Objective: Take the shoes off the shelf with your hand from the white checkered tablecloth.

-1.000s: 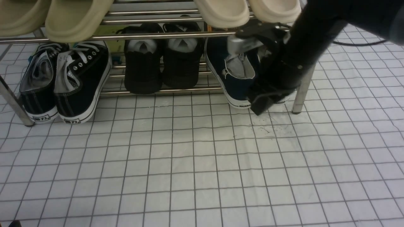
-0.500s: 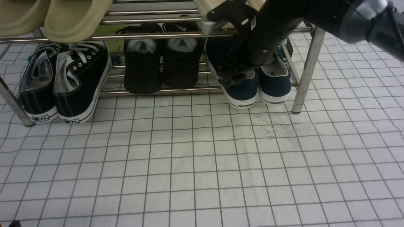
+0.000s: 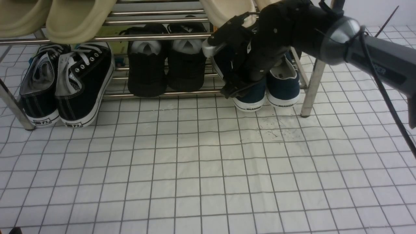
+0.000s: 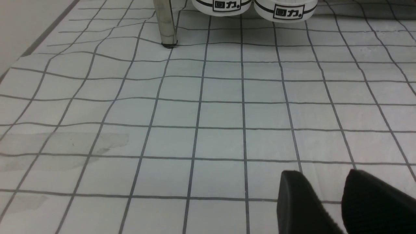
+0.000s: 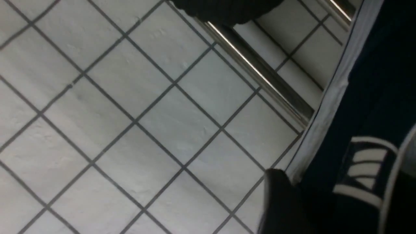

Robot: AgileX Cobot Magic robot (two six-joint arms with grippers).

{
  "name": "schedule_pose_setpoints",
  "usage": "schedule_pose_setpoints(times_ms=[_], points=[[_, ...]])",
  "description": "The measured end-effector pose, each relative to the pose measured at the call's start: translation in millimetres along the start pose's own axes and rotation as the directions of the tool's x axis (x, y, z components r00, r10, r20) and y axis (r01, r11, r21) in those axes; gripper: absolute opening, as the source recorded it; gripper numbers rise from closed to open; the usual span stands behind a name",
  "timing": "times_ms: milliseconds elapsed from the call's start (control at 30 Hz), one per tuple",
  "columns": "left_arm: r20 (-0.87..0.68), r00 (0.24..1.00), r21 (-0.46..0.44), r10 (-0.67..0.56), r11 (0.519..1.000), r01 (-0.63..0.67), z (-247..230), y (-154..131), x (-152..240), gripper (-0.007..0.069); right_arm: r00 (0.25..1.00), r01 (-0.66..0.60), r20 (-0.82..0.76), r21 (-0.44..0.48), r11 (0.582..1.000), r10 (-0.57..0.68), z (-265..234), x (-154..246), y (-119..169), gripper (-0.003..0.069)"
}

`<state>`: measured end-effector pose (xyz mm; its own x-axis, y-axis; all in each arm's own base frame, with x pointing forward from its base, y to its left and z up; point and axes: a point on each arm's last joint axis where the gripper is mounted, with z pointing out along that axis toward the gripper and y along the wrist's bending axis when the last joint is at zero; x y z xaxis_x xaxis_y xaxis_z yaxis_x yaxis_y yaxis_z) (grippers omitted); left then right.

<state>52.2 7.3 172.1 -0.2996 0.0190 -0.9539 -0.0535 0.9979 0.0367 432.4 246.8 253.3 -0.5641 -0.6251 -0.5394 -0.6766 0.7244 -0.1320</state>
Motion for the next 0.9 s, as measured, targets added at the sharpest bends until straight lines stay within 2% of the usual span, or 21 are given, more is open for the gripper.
schedule_pose_setpoints(times_ms=[67, 100, 133, 167, 600, 800, 900], points=[[0.0, 1.0, 0.0, 0.0, 1.0, 0.0, 0.0, 0.0, 0.0, 0.024, 1.0, -0.011, -0.007, -0.015, 1.0, 0.01, -1.0, 0.2, 2.2, 0.0138], [0.0, 1.0, 0.0, 0.0, 1.0, 0.0, 0.0, 0.0, 0.0, 0.024, 1.0, -0.018, -0.008, -0.021, 1.0, 0.018, -2.6, 0.1, 2.7, 0.0088], [0.0, 1.0, 0.0, 0.0, 1.0, 0.0, 0.0, 0.0, 0.0, 0.024, 1.0, -0.021, -0.01, -0.025, 0.999, 0.021, -2.7, 0.2, 3.1, 0.0078], [0.0, 1.0, 0.0, 0.0, 1.0, 0.0, 0.0, 0.0, 0.0, 0.024, 0.999, -0.03, -0.04, -0.044, 0.999, 0.029, -9.7, 1.7, 5.2, 0.0037], [0.0, 1.0, 0.0, 0.0, 1.0, 0.0, 0.0, 0.0, 0.0, 0.024, 0.984, -0.13, -0.14, -0.139, 0.982, 0.11, -108.1, 1.2, 32.1, 0.0038], [0.0, 1.0, 0.0, 0.0, 1.0, 0.0, 0.0, 0.0, 0.0, 0.024, 0.978, -0.174, -0.142, -0.14, 0.975, 0.154, -131.9, 2.6, 68.0, 0.0038], [0.0, 1.0, 0.0, 0.0, 1.0, 0.0, 0.0, 0.0, 0.0, 0.024, 0.973, -0.177, -0.178, -0.145, 0.973, 0.15, -140.9, 12.0, 104.8, 0.0038]])
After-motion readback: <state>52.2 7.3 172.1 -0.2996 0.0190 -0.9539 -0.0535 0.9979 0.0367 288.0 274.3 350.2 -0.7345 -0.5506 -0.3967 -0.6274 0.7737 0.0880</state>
